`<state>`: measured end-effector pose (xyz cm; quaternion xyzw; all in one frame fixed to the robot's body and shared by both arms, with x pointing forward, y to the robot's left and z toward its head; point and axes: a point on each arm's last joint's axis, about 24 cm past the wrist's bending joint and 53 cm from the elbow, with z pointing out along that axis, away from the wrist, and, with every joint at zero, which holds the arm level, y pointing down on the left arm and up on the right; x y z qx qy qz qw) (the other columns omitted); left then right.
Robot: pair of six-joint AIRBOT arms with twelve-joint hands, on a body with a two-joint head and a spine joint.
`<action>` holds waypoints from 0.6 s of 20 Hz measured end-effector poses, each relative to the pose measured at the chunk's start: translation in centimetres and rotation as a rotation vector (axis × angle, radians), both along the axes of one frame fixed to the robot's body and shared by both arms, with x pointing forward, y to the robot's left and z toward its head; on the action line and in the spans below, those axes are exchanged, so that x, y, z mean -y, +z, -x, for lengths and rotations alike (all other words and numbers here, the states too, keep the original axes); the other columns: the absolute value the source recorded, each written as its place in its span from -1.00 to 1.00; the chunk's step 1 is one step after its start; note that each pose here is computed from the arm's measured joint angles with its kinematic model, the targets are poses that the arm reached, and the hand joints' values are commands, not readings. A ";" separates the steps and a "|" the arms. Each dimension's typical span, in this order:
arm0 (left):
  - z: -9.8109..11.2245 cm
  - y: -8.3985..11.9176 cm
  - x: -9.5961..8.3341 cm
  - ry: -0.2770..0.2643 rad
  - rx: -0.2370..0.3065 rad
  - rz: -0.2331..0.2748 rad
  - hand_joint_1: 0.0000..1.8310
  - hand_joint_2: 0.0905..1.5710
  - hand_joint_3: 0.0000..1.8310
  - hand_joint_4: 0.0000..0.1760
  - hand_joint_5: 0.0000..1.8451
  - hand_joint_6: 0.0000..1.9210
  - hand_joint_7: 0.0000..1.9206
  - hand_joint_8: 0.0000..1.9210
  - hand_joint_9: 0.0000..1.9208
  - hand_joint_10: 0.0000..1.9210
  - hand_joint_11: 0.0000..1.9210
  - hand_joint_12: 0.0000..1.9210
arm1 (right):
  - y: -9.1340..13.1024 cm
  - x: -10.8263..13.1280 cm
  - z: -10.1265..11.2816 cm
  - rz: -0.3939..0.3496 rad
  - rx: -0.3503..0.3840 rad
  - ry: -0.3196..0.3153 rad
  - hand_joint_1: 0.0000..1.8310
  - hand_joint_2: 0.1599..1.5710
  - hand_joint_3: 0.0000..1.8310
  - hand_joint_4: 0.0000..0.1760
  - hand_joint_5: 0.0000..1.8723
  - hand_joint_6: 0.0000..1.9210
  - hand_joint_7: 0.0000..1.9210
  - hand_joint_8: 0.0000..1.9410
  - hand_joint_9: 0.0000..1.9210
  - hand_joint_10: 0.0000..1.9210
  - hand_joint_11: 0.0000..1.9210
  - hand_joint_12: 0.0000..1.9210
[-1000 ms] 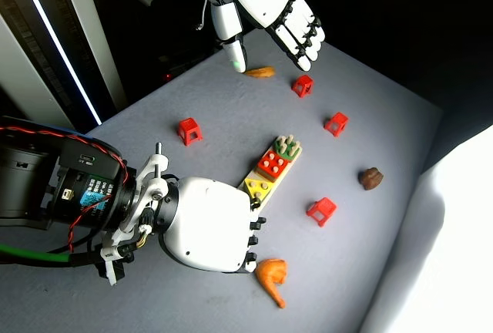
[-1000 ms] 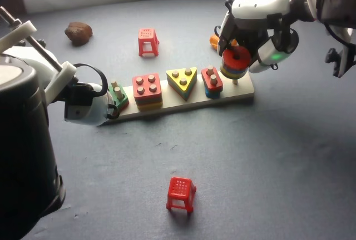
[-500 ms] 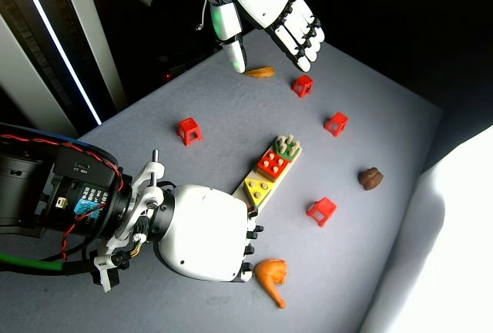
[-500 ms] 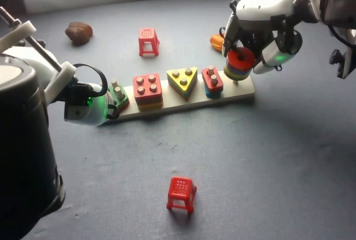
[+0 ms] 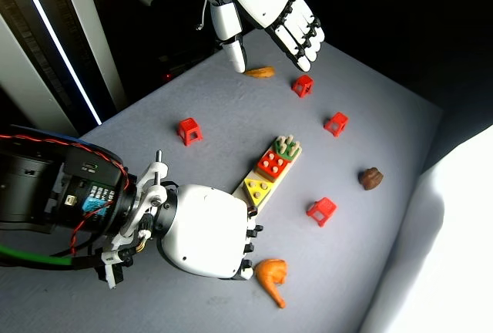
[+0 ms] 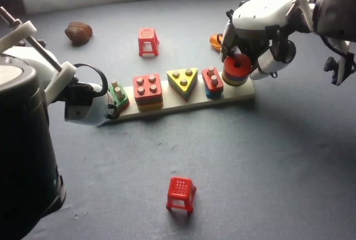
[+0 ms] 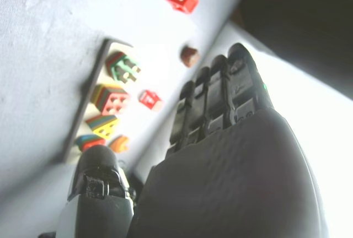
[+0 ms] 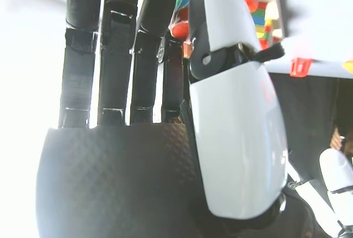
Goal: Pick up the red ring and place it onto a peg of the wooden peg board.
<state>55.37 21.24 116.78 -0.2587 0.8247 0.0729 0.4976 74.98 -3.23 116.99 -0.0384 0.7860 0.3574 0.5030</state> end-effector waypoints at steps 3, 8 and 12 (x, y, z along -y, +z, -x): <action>0.0 0.0 0.0 0.000 0.000 0.000 -1.00 0.51 -1.00 -1.00 -0.99 -1.00 -0.95 -0.99 -0.96 -0.99 -0.98 -0.99 | 0.0 0.2 -0.3 0.002 0.009 -0.009 0.24 0.20 -1.00 -1.00 -0.22 -0.87 -0.18 -0.98 -0.19 -1.00 -0.70 0.25; 0.0 0.0 0.0 0.000 0.000 0.000 -1.00 0.51 -1.00 -1.00 -1.00 -1.00 -0.97 -1.00 -0.98 -1.00 -1.00 -1.00 | 0.0 0.3 -0.3 0.000 0.012 -0.012 0.14 0.23 -0.99 -1.00 -0.41 -1.00 -0.40 -1.00 -0.42 -1.00 -0.97 0.35; 0.0 0.0 0.0 0.000 0.000 0.000 -1.00 0.51 -1.00 -1.00 -0.98 -0.99 -0.95 -0.99 -0.96 -0.99 -0.98 -0.99 | 0.0 0.3 -0.3 0.001 0.012 -0.012 0.10 0.19 -1.00 -1.00 -0.44 -1.00 -0.44 -1.00 -0.45 -1.00 -0.99 0.34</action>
